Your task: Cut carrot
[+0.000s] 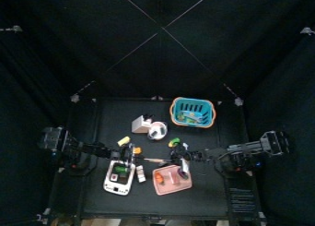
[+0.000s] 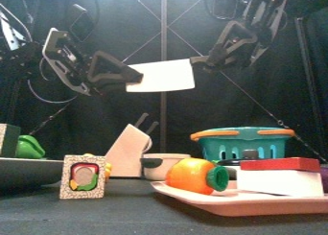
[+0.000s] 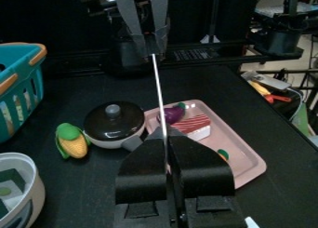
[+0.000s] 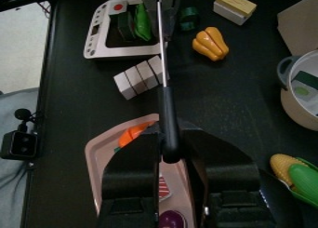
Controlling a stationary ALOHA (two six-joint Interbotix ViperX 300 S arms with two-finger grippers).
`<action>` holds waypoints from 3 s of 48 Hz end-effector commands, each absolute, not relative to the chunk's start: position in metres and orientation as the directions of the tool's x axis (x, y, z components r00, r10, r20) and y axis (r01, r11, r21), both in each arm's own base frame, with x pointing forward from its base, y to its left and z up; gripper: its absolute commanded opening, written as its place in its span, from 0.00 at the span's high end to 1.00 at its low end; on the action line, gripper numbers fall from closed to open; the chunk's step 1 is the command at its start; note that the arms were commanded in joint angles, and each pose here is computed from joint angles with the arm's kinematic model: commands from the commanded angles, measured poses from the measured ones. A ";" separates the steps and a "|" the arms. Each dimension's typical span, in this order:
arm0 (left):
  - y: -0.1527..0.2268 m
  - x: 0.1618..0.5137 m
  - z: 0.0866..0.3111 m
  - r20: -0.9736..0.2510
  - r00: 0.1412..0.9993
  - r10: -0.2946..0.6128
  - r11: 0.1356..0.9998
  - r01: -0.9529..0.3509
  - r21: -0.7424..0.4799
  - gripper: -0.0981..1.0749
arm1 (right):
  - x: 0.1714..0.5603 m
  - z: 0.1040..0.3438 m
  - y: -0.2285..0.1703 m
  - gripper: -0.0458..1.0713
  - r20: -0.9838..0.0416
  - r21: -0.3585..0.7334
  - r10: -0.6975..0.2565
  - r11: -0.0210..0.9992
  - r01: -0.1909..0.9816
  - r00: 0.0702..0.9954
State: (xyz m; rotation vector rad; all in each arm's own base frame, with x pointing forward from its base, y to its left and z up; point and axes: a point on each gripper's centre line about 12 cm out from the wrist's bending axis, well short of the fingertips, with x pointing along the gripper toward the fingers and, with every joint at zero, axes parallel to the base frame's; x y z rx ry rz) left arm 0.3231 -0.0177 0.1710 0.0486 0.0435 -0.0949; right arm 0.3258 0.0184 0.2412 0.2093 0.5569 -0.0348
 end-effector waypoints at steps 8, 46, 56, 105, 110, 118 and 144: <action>-0.029 0.335 0.186 0.011 0.993 -0.121 0.992 0.121 0.036 0.72 | 0.329 0.243 0.024 0.58 -0.517 0.189 0.040 0.980 0.068 0.855; -0.100 0.357 0.137 -0.125 0.992 -0.024 0.999 0.019 -0.042 0.72 | 0.342 0.192 0.071 0.58 -0.633 0.168 0.135 0.985 -0.036 0.762; -0.114 0.358 0.134 -0.153 0.988 0.029 0.999 -0.023 0.043 0.72 | 0.340 0.187 0.068 0.58 -0.652 0.161 0.125 0.987 -0.024 0.748; -0.125 0.363 0.103 -0.246 0.968 0.057 0.998 -0.045 0.052 0.72 | 0.346 0.167 0.061 0.58 -0.695 0.149 0.101 0.989 0.005 0.712; -0.125 0.363 0.102 -0.253 0.966 0.057 0.998 -0.045 0.053 0.72 | 0.346 0.165 0.060 0.58 -0.697 0.149 0.099 0.989 0.008 0.710; -0.123 0.364 0.101 -0.254 0.965 0.060 0.997 -0.048 0.054 0.72 | 0.346 0.164 0.057 0.58 -0.700 0.150 0.093 0.989 0.019 0.708; -0.111 0.368 0.095 -0.273 0.958 0.092 0.995 -0.079 0.056 0.72 | 0.346 0.155 0.057 0.58 -0.719 0.148 0.089 0.989 0.027 0.690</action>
